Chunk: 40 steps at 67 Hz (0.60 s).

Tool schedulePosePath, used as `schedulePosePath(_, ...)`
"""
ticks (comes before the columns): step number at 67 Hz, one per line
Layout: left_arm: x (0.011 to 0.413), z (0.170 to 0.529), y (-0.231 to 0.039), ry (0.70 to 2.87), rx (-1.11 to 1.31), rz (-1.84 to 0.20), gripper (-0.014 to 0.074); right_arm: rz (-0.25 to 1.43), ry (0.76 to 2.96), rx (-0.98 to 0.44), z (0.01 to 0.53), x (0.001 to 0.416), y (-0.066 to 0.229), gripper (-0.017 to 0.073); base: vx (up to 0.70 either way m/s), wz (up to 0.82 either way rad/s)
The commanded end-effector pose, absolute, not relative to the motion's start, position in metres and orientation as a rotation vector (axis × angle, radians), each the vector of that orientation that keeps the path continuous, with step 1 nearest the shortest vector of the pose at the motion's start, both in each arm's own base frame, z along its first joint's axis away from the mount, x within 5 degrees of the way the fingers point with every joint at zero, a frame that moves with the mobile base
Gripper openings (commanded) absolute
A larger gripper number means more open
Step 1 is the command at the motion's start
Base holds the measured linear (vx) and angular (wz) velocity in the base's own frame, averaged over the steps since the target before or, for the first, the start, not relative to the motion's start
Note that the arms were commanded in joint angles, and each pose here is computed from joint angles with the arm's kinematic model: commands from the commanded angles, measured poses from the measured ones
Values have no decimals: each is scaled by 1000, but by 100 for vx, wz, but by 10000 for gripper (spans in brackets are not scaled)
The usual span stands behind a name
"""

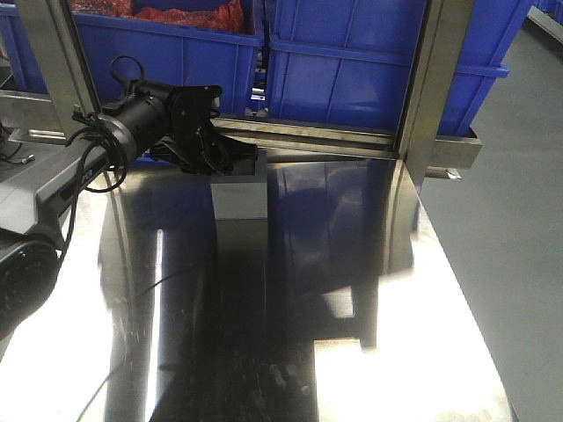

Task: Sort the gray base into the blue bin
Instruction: 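Close the left gripper on the gray block's rim and lift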

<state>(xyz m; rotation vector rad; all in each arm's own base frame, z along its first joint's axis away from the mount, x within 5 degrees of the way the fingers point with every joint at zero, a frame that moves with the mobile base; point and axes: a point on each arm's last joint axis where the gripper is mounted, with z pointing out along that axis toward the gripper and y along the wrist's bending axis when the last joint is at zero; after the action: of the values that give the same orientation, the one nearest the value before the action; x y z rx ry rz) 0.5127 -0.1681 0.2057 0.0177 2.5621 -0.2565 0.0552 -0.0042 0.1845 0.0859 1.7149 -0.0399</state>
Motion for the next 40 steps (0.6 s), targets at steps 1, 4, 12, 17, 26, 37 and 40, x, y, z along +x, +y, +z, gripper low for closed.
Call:
schedulePosePath(1, 510, 251, -166, 2443, 28, -275, 104, -57, 1645, 70, 191, 56, -4, -5, 0, 0)
schedulePosePath(4, 510, 251, -166, 2441, 28, -275, 71, -57, 1645, 70, 191, 56, -4, -5, 0, 0)
schedulePosePath(12, 510, 251, -167, 2439, 28, -276, -9, -57, 1645, 70, 191, 56, -4, -5, 0, 0)
schedulePosePath(17, 510, 251, -167, 2435, 28, -277, -8, -57, 1645, 70, 191, 56, -4, -5, 0, 0)
schedulePosePath(26, 511, 253, -167, 2421, 28, -281, -8, -57, 1645, 70, 191, 56, -4, -5, 0, 0)
schedulePosePath(37, 508, 270, -171, 2354, 62, -295, -8, -57, 1645, 70, 191, 56, -4, -5, 0, 0)
schedulePosePath(40, 506, 278, -173, 2323, 86, -283, -8, -57, 1645, 70, 191, 56, -4, -5, 0, 0)
